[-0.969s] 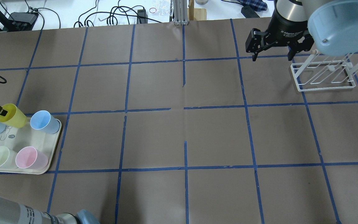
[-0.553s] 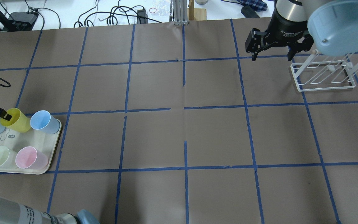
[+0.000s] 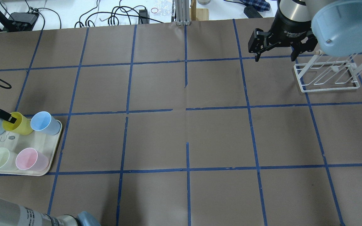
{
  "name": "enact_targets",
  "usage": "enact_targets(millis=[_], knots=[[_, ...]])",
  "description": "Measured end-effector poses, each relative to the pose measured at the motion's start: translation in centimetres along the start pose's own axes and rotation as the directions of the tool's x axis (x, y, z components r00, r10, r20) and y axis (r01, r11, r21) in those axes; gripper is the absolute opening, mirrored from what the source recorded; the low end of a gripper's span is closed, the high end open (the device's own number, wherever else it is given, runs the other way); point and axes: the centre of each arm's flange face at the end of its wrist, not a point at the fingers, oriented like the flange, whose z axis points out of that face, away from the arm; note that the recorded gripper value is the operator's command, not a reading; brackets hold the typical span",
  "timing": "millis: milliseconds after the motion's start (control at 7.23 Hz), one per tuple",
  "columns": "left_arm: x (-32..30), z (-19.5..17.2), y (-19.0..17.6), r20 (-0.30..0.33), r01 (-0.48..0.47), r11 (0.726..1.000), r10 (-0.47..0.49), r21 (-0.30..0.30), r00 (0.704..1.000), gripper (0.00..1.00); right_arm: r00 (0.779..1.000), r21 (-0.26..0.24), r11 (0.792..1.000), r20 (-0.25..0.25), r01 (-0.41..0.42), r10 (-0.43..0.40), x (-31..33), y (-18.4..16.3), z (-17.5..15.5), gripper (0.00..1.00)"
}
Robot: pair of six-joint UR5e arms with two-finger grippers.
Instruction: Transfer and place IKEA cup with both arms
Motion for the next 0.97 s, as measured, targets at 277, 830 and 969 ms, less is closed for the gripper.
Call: enact_targets(millis=[277,830,969], knots=[[0.1,-1.4,-0.4,-0.001,0.013,1.000,-0.013,0.001,1.000,0.92,1.000,0.000,1.000,0.001,0.000,0.000,0.0,0.0,0.0,1.00],[10.8,-11.9,-8.4,-0.029,0.164,0.986,-0.165,-0.024,0.986,1.00,1.000,0.000,1.000,0.000,0.001,-0.001,0.0,0.0,0.0,1.00],[17.0,-14.9,-11.3,-0.015,0.201,0.979,-0.201,-0.024,0.979,1.00,1.000,0.001,1.000,0.001,0.000,0.000,0.0,0.0,0.0,1.00]])
